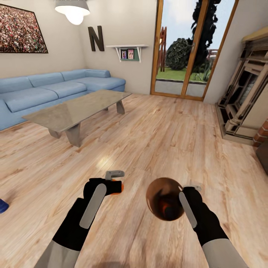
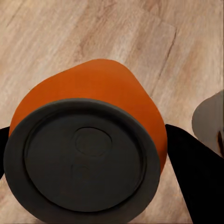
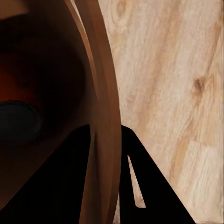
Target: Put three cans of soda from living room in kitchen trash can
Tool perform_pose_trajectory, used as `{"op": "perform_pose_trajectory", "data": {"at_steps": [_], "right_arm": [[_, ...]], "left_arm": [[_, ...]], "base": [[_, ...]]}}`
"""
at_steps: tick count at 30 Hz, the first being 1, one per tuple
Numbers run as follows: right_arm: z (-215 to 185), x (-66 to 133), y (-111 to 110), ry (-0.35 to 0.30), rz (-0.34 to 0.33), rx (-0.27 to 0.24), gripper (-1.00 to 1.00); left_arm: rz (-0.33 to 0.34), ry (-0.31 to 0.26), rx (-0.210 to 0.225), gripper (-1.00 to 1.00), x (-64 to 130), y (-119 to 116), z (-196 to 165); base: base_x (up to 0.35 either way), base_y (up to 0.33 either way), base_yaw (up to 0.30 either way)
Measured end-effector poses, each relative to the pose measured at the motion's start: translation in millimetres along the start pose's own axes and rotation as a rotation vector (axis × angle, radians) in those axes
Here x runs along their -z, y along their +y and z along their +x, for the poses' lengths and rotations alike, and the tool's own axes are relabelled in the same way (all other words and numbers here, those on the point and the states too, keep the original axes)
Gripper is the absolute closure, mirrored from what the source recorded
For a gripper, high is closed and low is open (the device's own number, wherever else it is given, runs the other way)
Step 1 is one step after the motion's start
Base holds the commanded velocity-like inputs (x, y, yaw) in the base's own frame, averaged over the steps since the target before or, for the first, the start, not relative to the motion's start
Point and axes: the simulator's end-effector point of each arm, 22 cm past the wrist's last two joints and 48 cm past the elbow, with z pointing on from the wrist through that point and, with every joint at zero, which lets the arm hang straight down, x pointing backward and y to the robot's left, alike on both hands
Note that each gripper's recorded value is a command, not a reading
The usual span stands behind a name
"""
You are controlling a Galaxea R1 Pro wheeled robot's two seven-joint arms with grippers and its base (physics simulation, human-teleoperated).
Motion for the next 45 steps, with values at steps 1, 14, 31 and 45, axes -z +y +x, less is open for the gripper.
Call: {"op": "perform_pose_trajectory", "data": {"at_steps": [1,14,31,45], "right_arm": [[0,0.7,-2,0.003,0.008,0.006,1.00],[5,15.4,17,0.048,0.022,0.111,1.00],[-4,36.8,21,0.079,0.032,0.155,1.00],[-19,57.1,20,0.080,0.067,0.158,1.00]], "left_arm": [[0.012,0.003,0.006,1.00,1.9,-3,-1],[0.185,0.055,0.085,1.00,27.0,-45,-14],[0.288,0.059,0.124,1.00,65.3,-72,-45],[0.386,0.093,0.162,1.00,94.0,-99,-62]], "base": [[0.000,0.000,0.000],[0.000,0.000,0.000],[0.000,0.000,0.000],[0.000,0.000,0.000]]}}
